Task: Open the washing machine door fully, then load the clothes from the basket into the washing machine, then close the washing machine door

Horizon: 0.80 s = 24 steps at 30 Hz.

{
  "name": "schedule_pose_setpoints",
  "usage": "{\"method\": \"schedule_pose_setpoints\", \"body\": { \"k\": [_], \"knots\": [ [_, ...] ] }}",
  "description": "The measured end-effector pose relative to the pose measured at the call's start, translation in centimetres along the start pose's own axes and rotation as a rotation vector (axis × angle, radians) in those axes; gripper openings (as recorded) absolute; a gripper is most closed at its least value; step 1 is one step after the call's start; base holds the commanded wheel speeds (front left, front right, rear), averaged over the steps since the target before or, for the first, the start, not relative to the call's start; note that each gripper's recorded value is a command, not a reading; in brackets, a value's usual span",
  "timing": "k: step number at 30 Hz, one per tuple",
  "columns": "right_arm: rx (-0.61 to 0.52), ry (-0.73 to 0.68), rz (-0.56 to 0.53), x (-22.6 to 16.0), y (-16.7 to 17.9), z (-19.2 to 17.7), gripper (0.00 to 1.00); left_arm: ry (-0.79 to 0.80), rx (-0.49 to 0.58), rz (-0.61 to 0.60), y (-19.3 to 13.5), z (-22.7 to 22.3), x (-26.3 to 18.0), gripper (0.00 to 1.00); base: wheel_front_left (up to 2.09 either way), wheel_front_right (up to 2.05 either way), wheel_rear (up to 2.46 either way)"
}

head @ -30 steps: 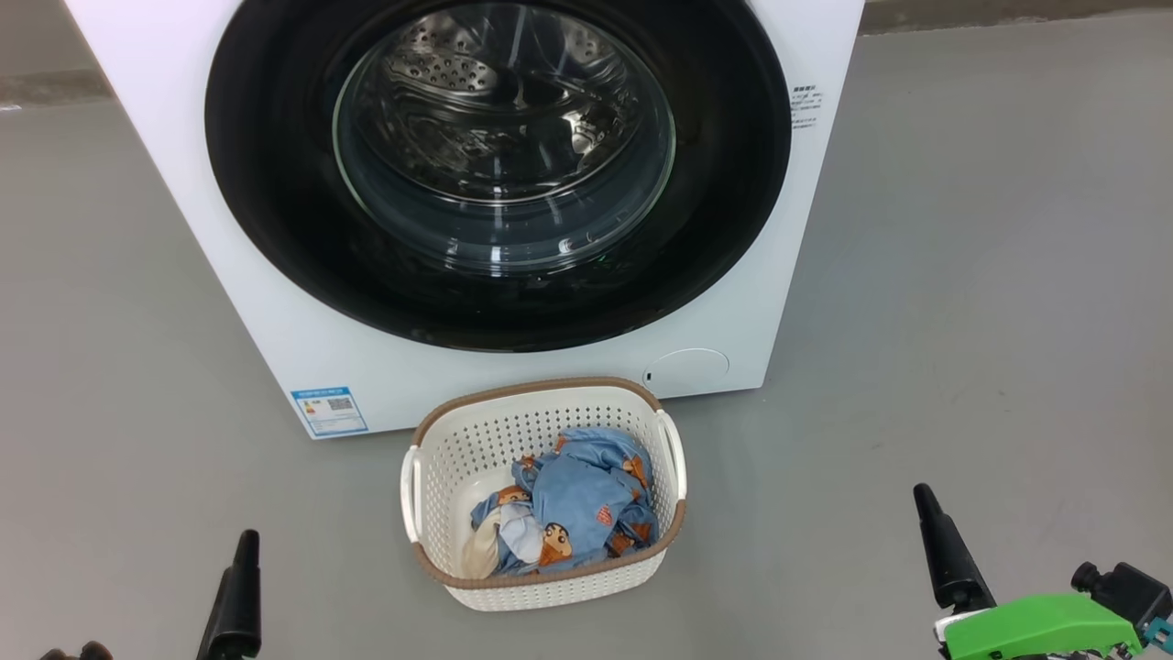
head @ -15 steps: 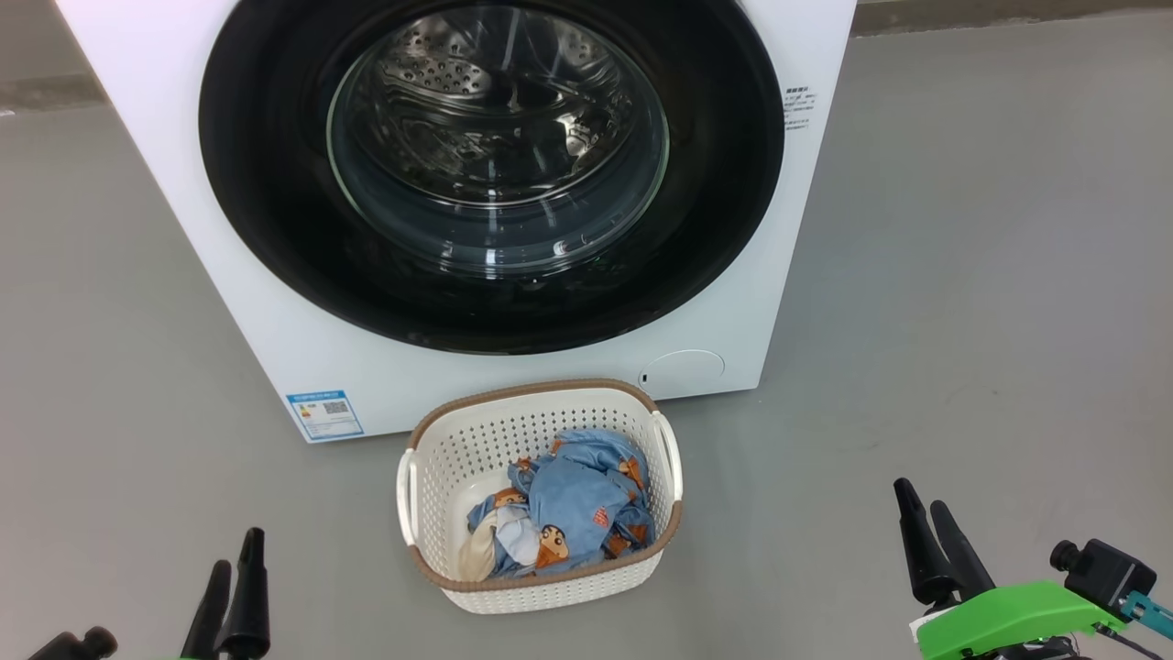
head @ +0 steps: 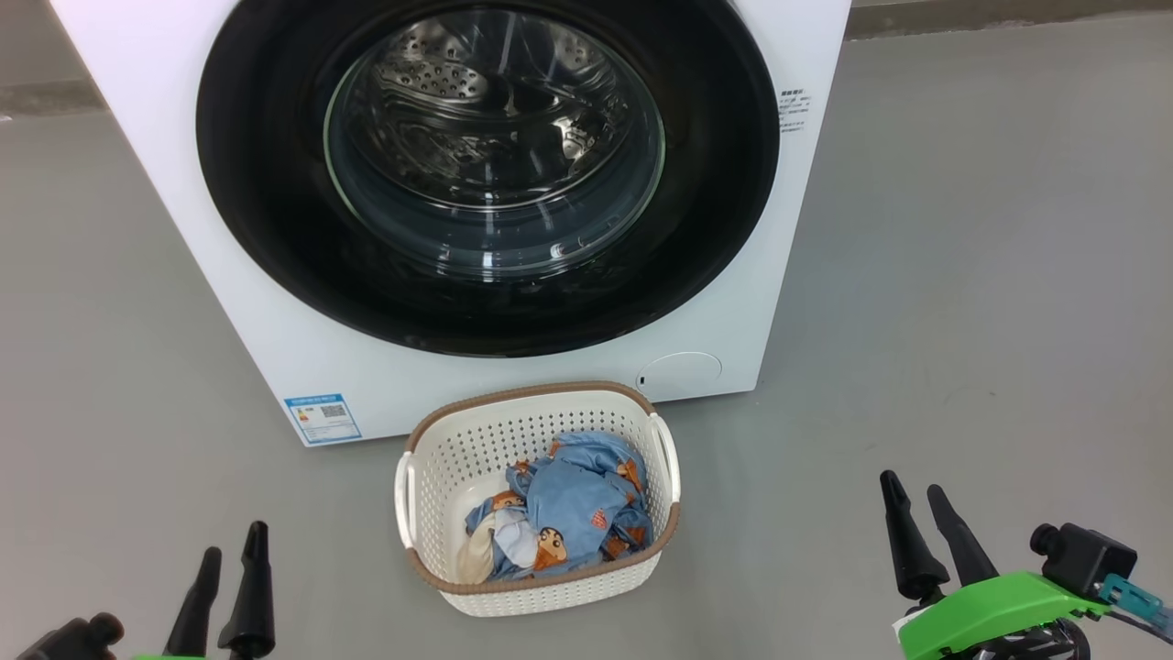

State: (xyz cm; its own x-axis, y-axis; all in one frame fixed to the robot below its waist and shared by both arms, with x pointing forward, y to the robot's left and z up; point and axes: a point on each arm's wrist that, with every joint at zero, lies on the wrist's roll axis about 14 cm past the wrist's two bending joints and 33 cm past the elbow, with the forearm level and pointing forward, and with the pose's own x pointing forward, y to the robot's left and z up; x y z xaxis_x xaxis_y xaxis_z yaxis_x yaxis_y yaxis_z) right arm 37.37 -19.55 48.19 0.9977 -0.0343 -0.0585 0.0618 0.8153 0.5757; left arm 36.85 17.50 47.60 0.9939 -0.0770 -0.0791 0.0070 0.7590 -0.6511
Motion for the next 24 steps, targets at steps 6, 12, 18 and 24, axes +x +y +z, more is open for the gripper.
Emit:
{"method": "schedule_pose_setpoints", "body": {
  "k": [6,12,18,24],
  "knots": [
    [-0.073,-0.008,0.016,0.2,0.4,0.1,1.0,-0.006,0.073,-0.012,-0.1,0.3,0.0,1.0,0.0,0.0,0.0],
    [-0.141,-0.024,0.031,0.5,0.8,0.5,1.0,-0.019,0.142,-0.025,-0.2,0.6,0.0,1.0,0.0,0.0,0.0],
    [-0.215,-0.039,0.046,0.5,1.1,0.8,1.0,-0.04,0.213,-0.046,-0.7,1.1,0.1,1.0,0.0,0.0,0.0],
    [-0.283,-0.057,0.058,0.5,1.3,1.2,1.0,-0.051,0.29,-0.067,-1.0,1.4,0.1,1.0,0.0,0.0,0.0]
  ]
}}
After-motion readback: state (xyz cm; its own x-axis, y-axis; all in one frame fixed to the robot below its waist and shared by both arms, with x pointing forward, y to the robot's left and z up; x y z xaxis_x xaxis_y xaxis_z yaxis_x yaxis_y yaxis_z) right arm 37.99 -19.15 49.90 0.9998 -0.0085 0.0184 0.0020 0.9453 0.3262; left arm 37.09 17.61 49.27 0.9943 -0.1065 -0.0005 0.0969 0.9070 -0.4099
